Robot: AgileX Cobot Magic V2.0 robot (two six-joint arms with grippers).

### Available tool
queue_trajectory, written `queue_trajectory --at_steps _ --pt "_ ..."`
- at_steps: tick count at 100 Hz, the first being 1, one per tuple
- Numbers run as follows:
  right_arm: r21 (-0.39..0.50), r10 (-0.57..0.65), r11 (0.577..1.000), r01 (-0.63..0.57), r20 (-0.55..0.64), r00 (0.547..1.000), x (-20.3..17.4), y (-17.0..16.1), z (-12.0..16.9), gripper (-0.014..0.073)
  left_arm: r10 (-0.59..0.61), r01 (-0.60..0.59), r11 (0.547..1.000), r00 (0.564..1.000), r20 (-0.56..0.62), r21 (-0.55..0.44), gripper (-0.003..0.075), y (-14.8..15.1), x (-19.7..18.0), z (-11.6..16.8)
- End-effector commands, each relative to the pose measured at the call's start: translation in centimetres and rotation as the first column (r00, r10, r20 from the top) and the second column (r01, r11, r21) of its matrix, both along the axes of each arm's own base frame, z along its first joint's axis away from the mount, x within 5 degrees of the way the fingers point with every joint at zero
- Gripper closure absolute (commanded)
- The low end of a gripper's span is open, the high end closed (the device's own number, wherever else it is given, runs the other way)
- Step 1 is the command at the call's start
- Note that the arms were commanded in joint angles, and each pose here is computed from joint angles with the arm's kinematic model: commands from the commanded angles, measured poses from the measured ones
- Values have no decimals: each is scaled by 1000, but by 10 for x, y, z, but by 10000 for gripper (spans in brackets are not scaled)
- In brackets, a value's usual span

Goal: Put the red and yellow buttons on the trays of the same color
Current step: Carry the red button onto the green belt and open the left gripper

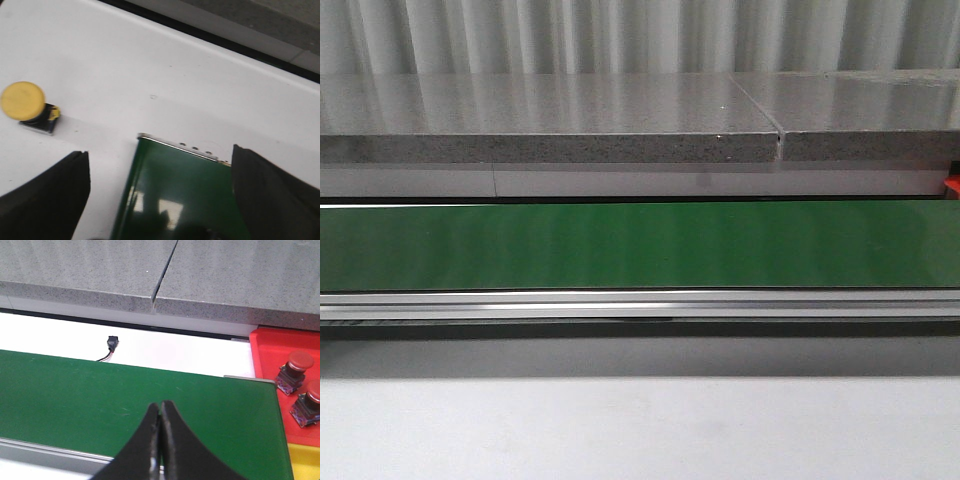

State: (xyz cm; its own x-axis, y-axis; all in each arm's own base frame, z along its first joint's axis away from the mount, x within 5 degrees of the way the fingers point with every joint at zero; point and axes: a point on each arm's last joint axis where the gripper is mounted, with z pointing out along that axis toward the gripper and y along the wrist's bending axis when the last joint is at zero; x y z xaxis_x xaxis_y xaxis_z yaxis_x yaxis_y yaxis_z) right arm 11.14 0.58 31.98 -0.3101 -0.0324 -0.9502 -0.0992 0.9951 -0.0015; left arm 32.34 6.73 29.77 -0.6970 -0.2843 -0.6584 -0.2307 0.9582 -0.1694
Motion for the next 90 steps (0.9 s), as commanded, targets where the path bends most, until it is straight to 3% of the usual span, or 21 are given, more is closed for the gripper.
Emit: queue_trajectory --at_steps 1,16,51,90 --pt "-3 -22 1000 23 90 996 1 -2 16 662 61 -63 998 992 109 14 156 16 0 20" --pt "-3 -22 1000 23 90 996 1 -2 16 662 132 -133 991 989 70 7 156 42 8 -1" --pt "-3 -22 1000 23 90 996 1 -2 16 662 176 -176 984 984 4 12 157 70 36 -42" --pt "-3 -22 1000 23 90 996 1 -2 16 662 193 -193 981 981 -13 12 157 93 67 -61"
